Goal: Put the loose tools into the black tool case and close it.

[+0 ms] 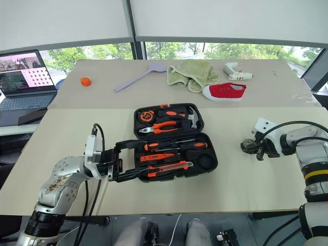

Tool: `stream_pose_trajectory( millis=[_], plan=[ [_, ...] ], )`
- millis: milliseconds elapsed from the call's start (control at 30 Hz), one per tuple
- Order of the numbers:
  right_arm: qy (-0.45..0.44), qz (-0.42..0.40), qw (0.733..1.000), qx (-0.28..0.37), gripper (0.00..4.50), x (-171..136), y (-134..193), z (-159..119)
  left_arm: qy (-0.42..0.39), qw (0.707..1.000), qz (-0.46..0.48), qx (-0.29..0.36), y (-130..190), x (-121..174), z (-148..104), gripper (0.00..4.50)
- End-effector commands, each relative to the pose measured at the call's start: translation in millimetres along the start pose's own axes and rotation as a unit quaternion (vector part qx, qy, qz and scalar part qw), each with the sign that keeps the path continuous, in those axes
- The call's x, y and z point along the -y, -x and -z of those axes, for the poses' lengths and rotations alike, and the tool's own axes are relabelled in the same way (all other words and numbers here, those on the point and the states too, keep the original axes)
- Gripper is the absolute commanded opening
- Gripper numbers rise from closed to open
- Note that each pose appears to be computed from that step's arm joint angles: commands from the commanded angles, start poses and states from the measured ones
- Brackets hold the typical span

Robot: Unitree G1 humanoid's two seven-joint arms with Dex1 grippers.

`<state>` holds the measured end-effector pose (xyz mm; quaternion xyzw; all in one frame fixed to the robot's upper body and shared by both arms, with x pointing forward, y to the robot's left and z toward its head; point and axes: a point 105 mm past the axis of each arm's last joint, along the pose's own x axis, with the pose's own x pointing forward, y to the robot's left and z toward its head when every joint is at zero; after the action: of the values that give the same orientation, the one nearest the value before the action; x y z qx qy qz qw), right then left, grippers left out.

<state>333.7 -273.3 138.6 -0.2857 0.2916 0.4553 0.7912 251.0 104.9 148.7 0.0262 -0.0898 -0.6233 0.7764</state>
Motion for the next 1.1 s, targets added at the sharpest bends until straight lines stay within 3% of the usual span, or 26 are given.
stream_pose_trajectory(
  millis=[33, 167, 300, 500, 1000, 1033, 1100],
  plan=[
    [0.052, -0.104, 0.989, 0.088, 0.02, -36, 9, -71, -0.034, 0.999, 0.007, -0.003, 4, 2, -7, 4.50],
    [0.062, -0.169, 0.981, 0.079, 0.02, -71, -7, -93, -0.038, 0.999, 0.005, -0.009, 5, 2, -4, 4.50],
    [0.058, -0.182, 0.980, 0.051, 0.02, -86, -25, -95, -0.038, 0.999, 0.006, -0.009, 3, 4, -3, 4.50],
    [0.081, -0.165, 0.981, -0.060, 0.02, -87, -41, -58, -0.041, 0.999, 0.003, -0.018, 4, 7, 0, 4.50],
    [0.090, -0.148, 0.982, -0.074, 0.02, -83, -53, -52, -0.028, 0.999, -0.016, -0.030, 9, 7, 7, 4.50],
    [0.089, -0.154, 0.981, -0.071, 0.77, -85, -53, -54, -0.028, 0.999, -0.020, -0.033, 11, 7, 7, 4.50],
    [0.096, -0.151, 0.982, -0.058, 1.32, -84, -52, -60, -0.032, 0.998, -0.030, -0.037, 14, 4, 7, 4.50]
  ],
)
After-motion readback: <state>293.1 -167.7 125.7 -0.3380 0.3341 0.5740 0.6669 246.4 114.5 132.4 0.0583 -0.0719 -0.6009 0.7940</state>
